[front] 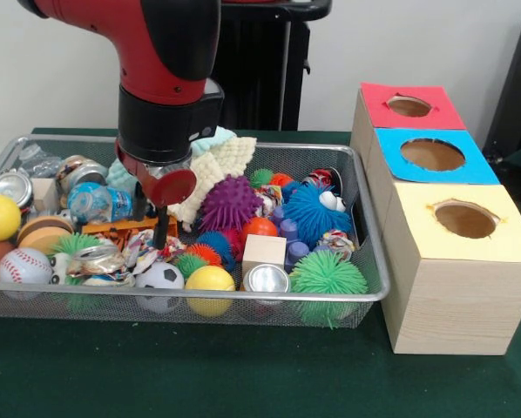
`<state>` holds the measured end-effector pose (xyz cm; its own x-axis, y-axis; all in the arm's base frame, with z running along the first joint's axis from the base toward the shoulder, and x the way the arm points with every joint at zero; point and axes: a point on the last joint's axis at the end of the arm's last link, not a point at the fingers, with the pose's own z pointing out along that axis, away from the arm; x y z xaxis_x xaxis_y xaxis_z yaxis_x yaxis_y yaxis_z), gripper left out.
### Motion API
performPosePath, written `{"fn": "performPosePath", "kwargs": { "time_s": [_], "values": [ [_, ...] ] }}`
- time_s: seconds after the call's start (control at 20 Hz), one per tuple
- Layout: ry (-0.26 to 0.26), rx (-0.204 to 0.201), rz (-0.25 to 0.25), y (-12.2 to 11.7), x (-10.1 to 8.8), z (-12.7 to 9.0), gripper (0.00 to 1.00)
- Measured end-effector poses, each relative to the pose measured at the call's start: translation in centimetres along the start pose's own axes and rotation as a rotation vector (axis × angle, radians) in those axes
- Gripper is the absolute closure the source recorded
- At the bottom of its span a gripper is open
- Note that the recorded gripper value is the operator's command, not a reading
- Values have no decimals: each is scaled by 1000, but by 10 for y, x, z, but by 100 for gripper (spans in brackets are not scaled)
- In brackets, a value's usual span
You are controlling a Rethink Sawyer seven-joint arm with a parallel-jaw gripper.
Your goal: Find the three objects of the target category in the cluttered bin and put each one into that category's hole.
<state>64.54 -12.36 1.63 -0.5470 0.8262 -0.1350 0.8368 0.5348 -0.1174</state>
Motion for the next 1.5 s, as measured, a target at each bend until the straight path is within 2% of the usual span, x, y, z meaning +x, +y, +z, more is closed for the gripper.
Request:
{"fn": "performPosePath", "kwargs": {
  "time_s": [0.4, 0.8, 1.0, 1.5],
  "values": [
    [3, 8, 6, -10, -7, 5, 0],
    [7, 47, 0, -44, -22, 27, 0],
    [2, 67, -27, -52, -24, 41, 0],
    [-31, 100, -135, -45, -25, 88, 0]
  ]
}}
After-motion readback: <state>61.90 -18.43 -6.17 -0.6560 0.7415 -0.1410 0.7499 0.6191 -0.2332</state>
